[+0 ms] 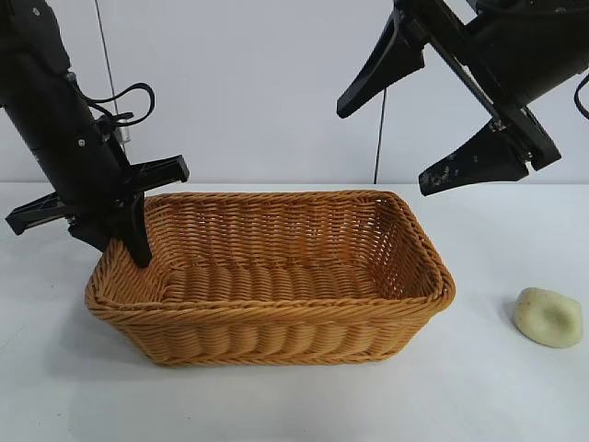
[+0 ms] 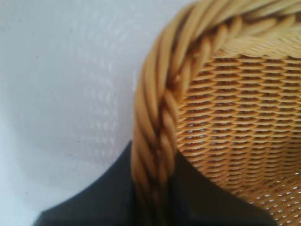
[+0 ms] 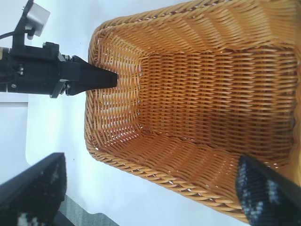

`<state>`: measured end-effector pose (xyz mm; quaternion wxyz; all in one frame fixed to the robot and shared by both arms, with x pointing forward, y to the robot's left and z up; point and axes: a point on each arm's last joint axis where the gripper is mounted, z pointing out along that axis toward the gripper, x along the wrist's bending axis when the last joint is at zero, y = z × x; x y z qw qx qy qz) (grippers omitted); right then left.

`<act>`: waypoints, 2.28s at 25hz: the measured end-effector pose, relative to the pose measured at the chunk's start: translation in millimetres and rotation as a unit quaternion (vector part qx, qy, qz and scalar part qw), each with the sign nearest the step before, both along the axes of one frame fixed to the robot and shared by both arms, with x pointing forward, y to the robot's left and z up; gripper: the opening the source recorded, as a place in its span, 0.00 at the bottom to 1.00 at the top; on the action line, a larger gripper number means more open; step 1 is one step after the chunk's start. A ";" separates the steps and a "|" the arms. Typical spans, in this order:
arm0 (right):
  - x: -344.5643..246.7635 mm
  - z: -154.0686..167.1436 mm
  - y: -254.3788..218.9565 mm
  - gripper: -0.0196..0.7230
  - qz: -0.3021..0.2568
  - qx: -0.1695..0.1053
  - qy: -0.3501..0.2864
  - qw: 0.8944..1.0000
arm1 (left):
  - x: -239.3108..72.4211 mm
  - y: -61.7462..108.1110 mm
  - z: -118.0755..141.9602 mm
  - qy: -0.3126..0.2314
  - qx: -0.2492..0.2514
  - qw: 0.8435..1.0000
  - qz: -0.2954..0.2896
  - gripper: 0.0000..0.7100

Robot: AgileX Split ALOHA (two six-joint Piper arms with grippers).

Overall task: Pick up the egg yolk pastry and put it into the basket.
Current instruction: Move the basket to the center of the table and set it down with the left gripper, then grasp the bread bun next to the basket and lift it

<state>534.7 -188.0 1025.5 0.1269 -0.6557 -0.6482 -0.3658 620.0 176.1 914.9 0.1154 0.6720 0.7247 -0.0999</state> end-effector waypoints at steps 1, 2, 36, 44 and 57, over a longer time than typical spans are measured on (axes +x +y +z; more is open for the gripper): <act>0.0 0.0 0.0 0.96 0.000 0.000 0.000 1.000 | 1.0 -0.5 2.8 0.000 -0.001 1.000 -0.002 0.91; 0.0 0.0 0.0 0.96 0.000 0.000 0.000 1.000 | 2.0 -1.1 8.8 -0.001 -0.003 1.000 -0.005 0.94; -1.3 -0.2 0.4 0.96 0.006 0.001 0.005 1.000 | -33.9 81.9 135.0 -0.065 0.111 0.991 -0.037 0.98; -1.6 -0.2 0.5 0.96 0.007 0.001 0.006 1.000 | -148.7 86.5 176.9 -0.124 0.107 0.985 -0.048 0.98; -1.9 -0.2 0.7 0.96 0.008 0.002 0.008 1.000 | -304.5 112.3 132.0 -0.274 0.115 0.954 -0.028 0.98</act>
